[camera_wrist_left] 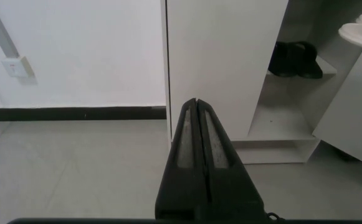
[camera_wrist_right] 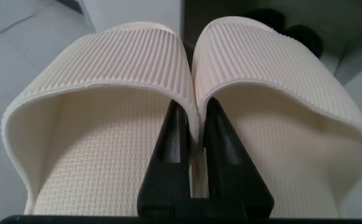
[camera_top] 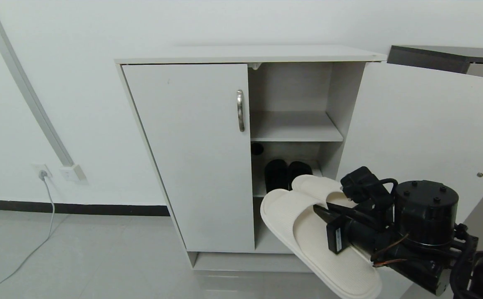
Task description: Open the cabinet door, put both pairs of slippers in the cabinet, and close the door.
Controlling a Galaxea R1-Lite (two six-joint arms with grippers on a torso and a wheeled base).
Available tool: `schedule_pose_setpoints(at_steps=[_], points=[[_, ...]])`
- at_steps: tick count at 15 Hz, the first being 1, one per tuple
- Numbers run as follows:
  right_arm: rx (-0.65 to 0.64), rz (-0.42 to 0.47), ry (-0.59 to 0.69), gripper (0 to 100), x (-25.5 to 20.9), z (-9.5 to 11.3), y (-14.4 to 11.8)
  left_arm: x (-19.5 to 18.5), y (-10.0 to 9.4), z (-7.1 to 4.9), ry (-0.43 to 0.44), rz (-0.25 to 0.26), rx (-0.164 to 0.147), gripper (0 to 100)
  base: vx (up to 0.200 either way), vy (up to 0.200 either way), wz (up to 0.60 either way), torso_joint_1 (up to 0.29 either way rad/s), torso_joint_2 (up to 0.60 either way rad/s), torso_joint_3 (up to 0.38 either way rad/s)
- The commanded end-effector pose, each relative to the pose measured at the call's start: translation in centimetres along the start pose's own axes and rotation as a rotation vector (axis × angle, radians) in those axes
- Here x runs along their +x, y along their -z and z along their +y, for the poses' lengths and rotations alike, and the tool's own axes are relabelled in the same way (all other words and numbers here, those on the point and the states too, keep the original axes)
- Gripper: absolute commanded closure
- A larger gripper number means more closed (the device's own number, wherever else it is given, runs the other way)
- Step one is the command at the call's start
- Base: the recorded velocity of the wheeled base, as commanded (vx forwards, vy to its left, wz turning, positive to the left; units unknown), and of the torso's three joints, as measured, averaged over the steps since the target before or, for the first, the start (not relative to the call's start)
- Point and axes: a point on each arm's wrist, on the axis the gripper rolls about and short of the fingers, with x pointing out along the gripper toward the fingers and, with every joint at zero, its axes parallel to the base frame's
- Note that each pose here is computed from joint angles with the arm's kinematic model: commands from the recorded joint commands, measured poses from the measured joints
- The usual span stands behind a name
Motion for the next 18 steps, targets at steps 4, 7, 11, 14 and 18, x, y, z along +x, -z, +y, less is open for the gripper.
schedule_pose_setpoints(at_steps=[4, 7, 11, 14, 18], points=[[0.100, 0.077, 0.227, 100, 4.8, 4.5, -3.7, 0.0, 0.0, 0.0, 0.000, 0.000, 0.001, 100, 0.000, 0.000, 0.00, 0.000, 0.00, 0.000], [0.202, 0.089, 0.422, 100, 6.1, 5.0, -7.9, 0.0, 0.0, 0.0, 0.000, 0.000, 0.001, 100, 0.000, 0.000, 0.00, 0.000, 0.00, 0.000], [0.169, 0.027, 0.458, 100, 6.3, 4.9, -10.9, 0.0, 0.0, 0.0, -0.003, 0.000, 0.001, 100, 0.000, 0.000, 0.00, 0.000, 0.00, 0.000], [0.171, 0.000, 0.460, 100, 7.3, 5.1, -11.6, 0.0, 0.0, 0.0, -0.003, 0.000, 0.003, 100, 0.000, 0.000, 0.00, 0.000, 0.00, 0.000], [0.183, -0.026, 0.481, 100, 8.5, 4.5, -11.4, 0.0, 0.0, 0.0, -0.005, 0.000, 0.001, 100, 0.000, 0.000, 0.00, 0.000, 0.00, 0.000]])
